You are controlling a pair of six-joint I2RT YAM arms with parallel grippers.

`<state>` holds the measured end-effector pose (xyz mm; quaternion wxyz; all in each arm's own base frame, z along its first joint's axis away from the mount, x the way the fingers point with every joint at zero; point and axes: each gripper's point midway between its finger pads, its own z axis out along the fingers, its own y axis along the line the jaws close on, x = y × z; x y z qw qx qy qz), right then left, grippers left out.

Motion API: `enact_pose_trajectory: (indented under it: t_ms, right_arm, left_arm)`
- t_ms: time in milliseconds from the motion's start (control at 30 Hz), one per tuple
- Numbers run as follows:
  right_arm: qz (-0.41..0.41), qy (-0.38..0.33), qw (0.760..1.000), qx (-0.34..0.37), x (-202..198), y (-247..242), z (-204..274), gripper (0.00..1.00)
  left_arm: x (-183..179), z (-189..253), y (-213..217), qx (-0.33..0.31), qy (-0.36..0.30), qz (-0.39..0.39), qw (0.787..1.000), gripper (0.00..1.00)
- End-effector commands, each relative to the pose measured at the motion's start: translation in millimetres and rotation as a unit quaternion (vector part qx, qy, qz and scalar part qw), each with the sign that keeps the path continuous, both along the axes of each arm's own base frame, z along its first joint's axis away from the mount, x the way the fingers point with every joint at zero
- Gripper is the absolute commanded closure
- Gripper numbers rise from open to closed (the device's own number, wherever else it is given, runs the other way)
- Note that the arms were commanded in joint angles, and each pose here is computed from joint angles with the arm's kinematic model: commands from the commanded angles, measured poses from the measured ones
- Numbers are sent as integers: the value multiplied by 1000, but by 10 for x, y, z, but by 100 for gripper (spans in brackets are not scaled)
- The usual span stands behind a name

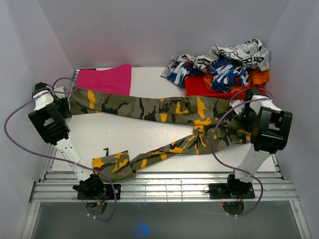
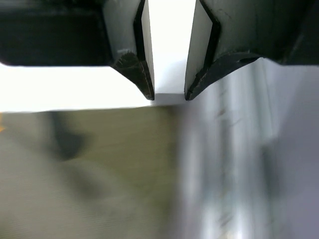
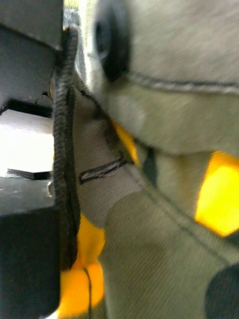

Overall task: Fold and stack the trousers
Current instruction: Flatten the trousers out

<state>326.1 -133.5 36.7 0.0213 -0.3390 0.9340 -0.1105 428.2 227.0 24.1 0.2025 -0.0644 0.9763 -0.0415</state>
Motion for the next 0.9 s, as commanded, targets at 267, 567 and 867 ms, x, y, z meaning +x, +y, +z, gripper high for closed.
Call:
enact_pose_trajectory:
  t_ms: [267,567,867]
  right_arm:
    - [-7,-36,997,61,-212,42,600,51]
    - [85,1,989,122,-518,350,1210,19]
    - [131,85,985,69,-1296,302,763,18]
  left_arm:
    - [-491,1259,-397,-40,-89,-202,975,31]
    - [-1780,1205,-1730,1,-31,-505,863,24]
    - [-2325,969,-3015,-135,-4,-604,785,18]
